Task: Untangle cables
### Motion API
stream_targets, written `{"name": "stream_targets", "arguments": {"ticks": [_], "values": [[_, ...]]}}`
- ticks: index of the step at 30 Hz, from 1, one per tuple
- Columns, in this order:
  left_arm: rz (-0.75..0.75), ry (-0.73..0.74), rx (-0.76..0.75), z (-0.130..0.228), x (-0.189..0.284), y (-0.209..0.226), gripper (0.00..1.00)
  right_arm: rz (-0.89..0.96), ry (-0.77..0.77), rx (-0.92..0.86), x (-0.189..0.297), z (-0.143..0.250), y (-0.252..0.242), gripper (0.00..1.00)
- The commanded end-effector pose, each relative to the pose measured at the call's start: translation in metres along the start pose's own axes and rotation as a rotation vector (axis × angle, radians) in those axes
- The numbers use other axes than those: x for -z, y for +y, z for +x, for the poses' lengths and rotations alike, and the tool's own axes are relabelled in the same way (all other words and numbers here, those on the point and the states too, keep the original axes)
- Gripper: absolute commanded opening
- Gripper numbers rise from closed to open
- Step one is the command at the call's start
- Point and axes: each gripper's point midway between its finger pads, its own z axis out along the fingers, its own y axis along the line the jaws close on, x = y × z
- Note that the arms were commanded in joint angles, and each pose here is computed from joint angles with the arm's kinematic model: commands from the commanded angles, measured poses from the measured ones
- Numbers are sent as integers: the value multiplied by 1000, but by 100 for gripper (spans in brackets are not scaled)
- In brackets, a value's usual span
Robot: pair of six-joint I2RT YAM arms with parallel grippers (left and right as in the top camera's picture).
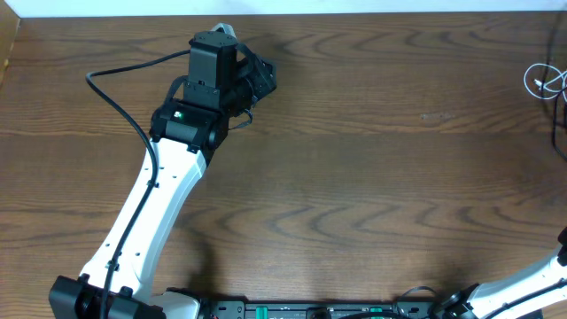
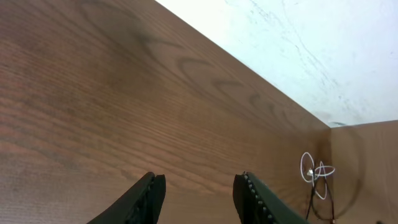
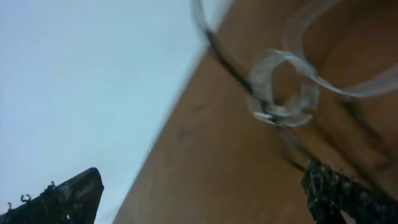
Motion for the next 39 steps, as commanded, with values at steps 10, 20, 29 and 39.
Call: {"name": "stream_targets", "arguments": {"ticks": [10,20,29,39], "values": [[-15,9,-18,3,-3,5,47,453,-68,236,6,9,-31,99],[-70,37,-10,11,-3,18,96,-141,176,813,14,119,142,99],[-76,42,-9,12,-3,19,97,-124,187,942,98,192,203,99],[-76,42,-9,12,-3,19,98,-135,238,822,199,254,207,99]]}}
